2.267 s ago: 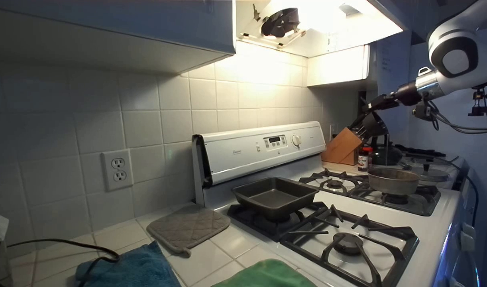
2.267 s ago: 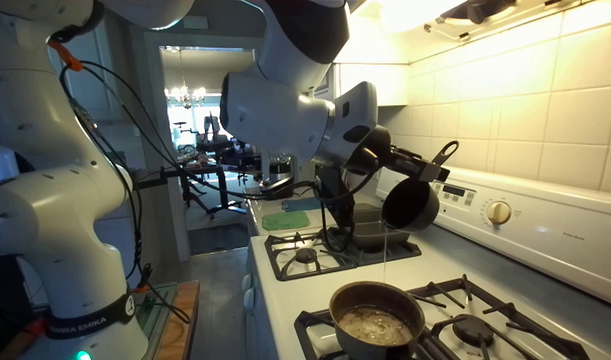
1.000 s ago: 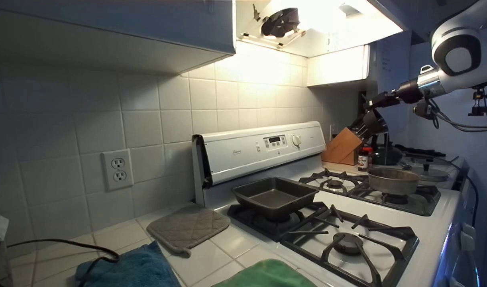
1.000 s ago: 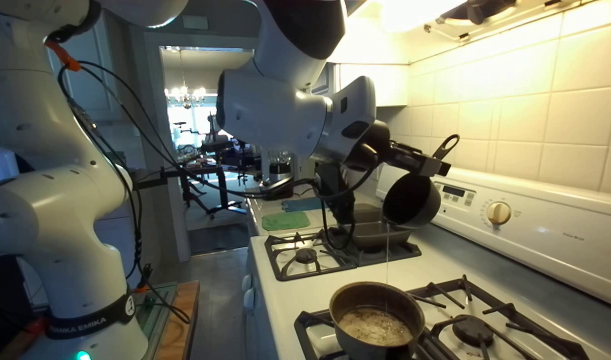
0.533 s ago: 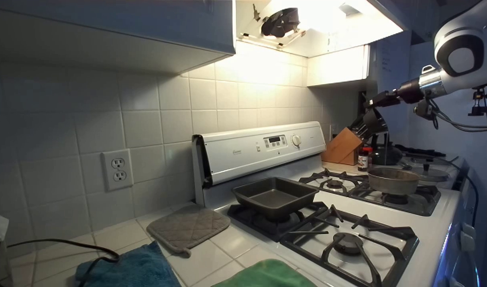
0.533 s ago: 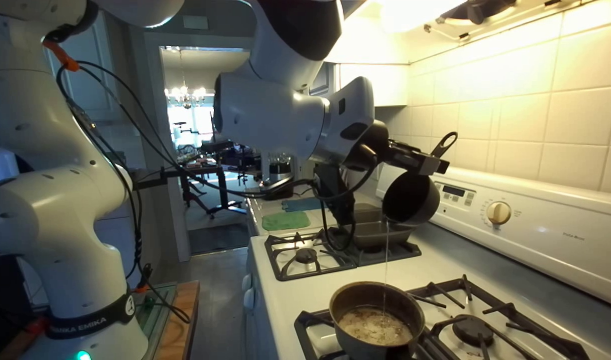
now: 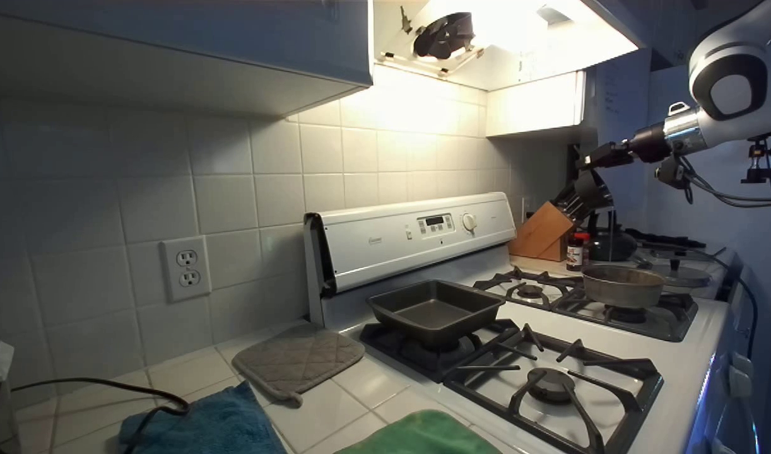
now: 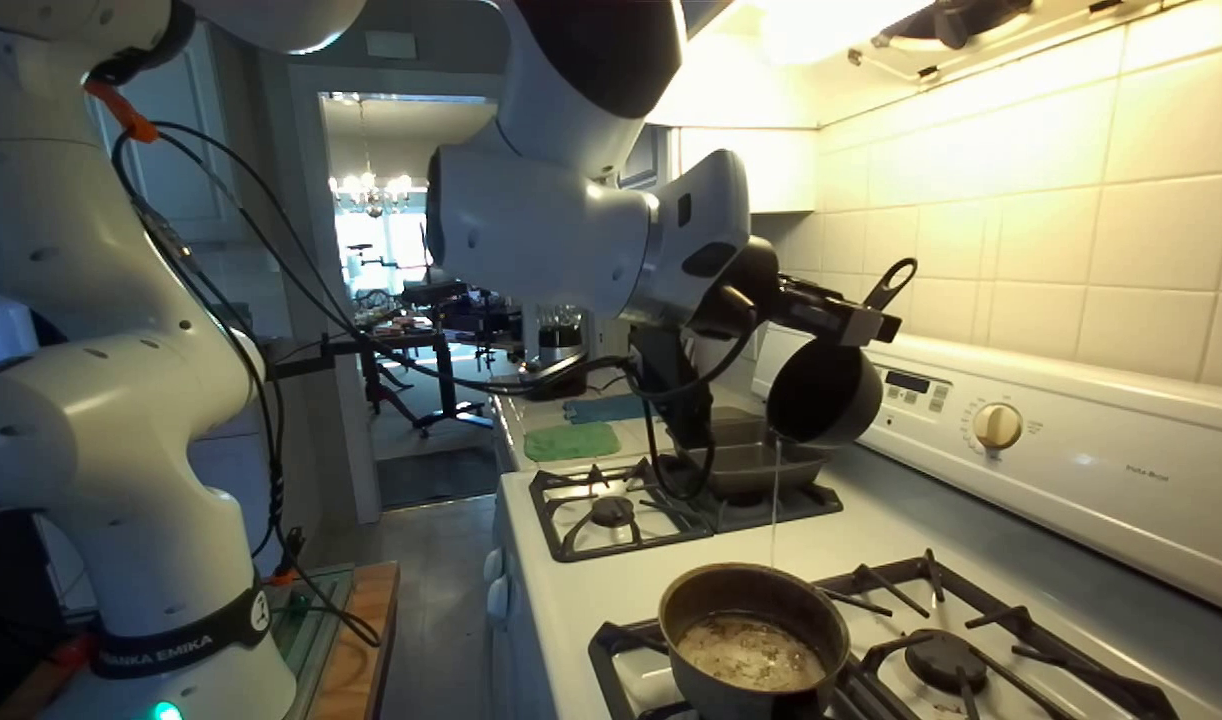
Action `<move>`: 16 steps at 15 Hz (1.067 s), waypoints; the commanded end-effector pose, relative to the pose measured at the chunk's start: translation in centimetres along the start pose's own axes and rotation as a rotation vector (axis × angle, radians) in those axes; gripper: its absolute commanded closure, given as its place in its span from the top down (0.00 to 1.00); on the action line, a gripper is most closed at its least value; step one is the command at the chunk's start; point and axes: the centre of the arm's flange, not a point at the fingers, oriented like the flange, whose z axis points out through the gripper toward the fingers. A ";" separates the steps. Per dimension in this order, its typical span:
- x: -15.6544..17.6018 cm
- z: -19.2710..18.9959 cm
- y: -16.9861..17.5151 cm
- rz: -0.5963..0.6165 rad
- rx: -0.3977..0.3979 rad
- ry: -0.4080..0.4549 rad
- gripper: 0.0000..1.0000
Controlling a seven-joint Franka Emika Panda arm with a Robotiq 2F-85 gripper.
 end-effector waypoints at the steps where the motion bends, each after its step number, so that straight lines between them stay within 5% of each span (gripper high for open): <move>1: -0.2 -1.2 -0.1 0.004 0.012 0.035 0.06; 16: -0.1 -1.4 0.0 0.004 0.016 0.038 0.06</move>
